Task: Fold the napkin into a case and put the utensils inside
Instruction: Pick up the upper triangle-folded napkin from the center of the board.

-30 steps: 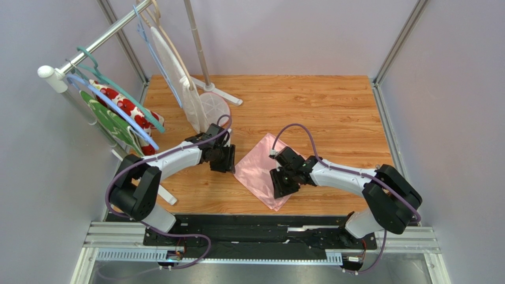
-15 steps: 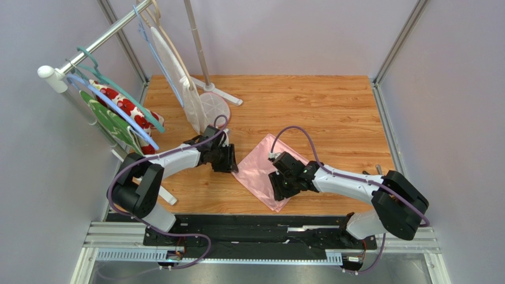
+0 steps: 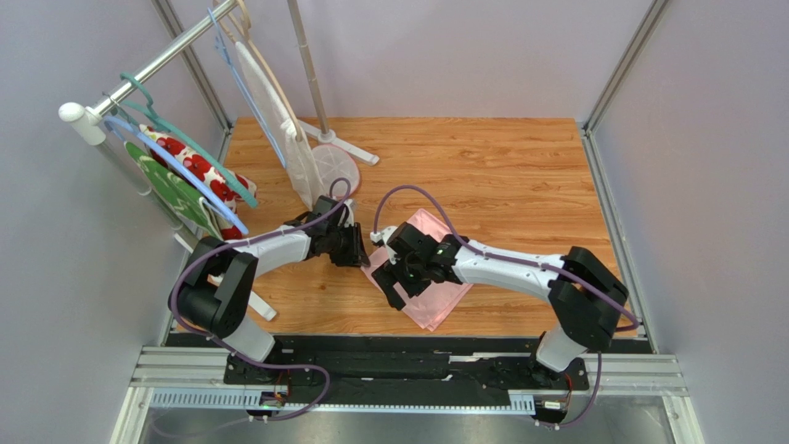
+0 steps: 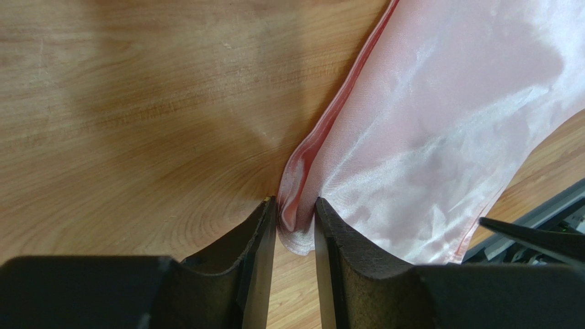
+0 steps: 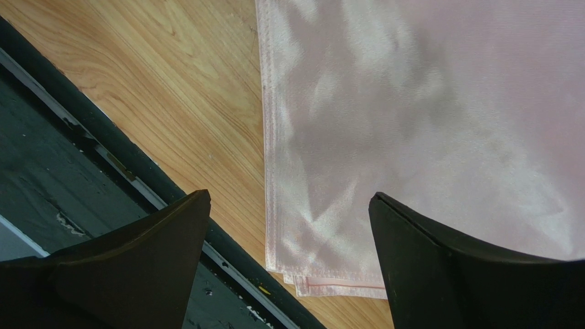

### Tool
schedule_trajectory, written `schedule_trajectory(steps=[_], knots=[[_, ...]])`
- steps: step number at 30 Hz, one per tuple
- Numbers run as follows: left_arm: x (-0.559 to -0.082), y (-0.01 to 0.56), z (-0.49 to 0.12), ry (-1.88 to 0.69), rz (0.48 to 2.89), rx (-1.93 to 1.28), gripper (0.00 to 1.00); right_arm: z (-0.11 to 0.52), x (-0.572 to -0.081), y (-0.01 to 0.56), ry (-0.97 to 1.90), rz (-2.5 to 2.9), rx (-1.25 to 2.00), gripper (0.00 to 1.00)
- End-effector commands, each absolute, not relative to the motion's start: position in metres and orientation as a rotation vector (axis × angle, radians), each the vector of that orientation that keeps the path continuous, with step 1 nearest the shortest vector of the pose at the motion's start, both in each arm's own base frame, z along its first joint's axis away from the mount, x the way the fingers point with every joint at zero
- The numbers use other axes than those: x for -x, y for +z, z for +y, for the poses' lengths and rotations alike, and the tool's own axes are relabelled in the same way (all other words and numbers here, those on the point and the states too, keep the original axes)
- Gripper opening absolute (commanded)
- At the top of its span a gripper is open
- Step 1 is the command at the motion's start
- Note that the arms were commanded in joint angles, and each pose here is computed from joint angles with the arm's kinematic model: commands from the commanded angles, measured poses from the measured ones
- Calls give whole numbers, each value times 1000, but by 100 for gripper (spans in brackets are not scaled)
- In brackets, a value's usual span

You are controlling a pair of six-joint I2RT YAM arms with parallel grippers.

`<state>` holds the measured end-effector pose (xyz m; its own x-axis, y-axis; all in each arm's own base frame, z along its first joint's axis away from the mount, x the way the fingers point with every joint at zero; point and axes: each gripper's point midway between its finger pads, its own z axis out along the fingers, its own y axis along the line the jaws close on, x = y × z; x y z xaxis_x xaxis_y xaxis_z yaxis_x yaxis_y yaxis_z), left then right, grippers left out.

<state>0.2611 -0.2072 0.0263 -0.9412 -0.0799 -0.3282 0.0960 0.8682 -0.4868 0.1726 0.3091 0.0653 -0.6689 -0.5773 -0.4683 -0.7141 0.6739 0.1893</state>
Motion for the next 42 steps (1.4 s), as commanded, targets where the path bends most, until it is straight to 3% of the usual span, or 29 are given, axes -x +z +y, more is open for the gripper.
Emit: schedule_trajectory(steps=[1,10,17,23,32,40,41,42], knots=[[-274,32,-215,-795,2648,1,31,338,-172,66,521,2416,1169,90],[-280,33,-214,-802,2632,9,24,332,-181,38,292,2446,1186,85],[-283,33,-211,-804,2625,20,19,328,-179,28,286,2467,1213,81],[-284,33,-211,-807,2627,25,17,327,-166,8,360,2523,1228,71],[-286,35,-213,-825,2616,34,12,308,-173,-18,150,2604,1173,49],[-292,44,-208,-833,2584,97,1,317,-169,-15,137,2575,1187,22],[-293,48,-208,-840,2571,107,0,322,-166,-13,179,2571,1197,11],[-295,51,-207,-843,2560,116,0,327,-163,-10,221,2571,1194,6]])
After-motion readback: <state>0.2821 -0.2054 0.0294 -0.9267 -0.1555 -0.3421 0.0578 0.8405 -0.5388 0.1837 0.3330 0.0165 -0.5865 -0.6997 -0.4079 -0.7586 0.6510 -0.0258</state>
